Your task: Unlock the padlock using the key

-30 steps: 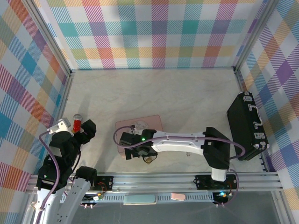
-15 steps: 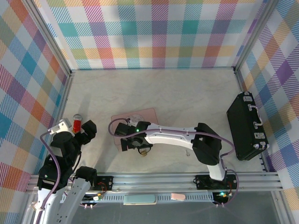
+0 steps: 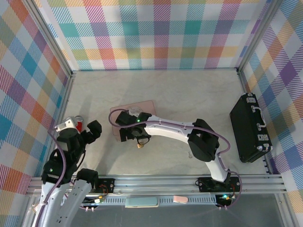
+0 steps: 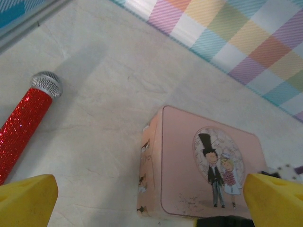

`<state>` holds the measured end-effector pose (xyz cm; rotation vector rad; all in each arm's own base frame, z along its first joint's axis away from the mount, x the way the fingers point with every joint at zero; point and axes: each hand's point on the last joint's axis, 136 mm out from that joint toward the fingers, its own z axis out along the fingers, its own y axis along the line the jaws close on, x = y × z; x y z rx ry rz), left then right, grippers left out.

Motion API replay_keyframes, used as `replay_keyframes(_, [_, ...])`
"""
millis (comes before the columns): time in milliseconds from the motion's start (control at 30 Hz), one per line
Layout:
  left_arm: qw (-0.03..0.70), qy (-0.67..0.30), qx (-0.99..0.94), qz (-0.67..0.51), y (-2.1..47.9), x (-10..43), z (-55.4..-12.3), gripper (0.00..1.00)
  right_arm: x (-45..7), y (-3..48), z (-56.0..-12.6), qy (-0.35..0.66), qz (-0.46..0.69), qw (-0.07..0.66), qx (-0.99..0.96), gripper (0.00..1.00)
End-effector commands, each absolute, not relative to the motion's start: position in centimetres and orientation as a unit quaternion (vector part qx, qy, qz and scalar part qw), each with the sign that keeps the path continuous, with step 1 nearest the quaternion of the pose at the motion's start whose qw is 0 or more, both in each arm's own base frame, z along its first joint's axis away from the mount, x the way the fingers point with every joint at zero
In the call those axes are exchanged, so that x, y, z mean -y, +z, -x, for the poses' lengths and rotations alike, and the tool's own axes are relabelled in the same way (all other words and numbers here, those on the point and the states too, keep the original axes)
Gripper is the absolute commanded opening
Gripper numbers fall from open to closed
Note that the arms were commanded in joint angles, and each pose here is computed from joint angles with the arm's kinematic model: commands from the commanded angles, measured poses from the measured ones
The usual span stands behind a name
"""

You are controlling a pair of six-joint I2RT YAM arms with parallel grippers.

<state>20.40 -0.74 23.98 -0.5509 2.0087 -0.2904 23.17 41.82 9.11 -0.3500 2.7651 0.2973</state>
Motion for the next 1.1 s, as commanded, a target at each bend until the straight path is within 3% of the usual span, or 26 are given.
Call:
replay_keyframes(0, [0.475, -0.111, -0.846, 0.215, 23.4, 1.3, -21.3, 1.0, -41.2, 12.8, -22.3, 0.154, 0.159, 0.186, -0.957, 0.99])
replay_keyframes(233, [0.45, -0.13, -0.861, 0.197, 22.3, 2.6, -22.3, 1.0, -34.2, 15.6, -18.3, 0.148, 0.158, 0.174, -0.961, 0.99])
replay_keyframes(500, [0.412, -0.137, -0.882, 0.18, 20.9, 3.8, -23.1, 1.0, -23.2, 12.8, -15.0, 0.049, 0.076, 0.135, -0.987, 0.98])
replay_keyframes(733, [0.398, -0.151, -0.885, 0.19, 20.0, 4.3, -23.1, 1.0, -16.5, 8.5, -13.3, 0.057, -0.039, 0.096, -0.993, 0.85])
replay_keyframes(1067, [0.402, -0.213, -0.86, 0.23, 19.3, 5.6, -23.7, 1.0, -14.9, 4.5, -14.7, 0.102, -0.108, 0.093, -0.984, 0.54])
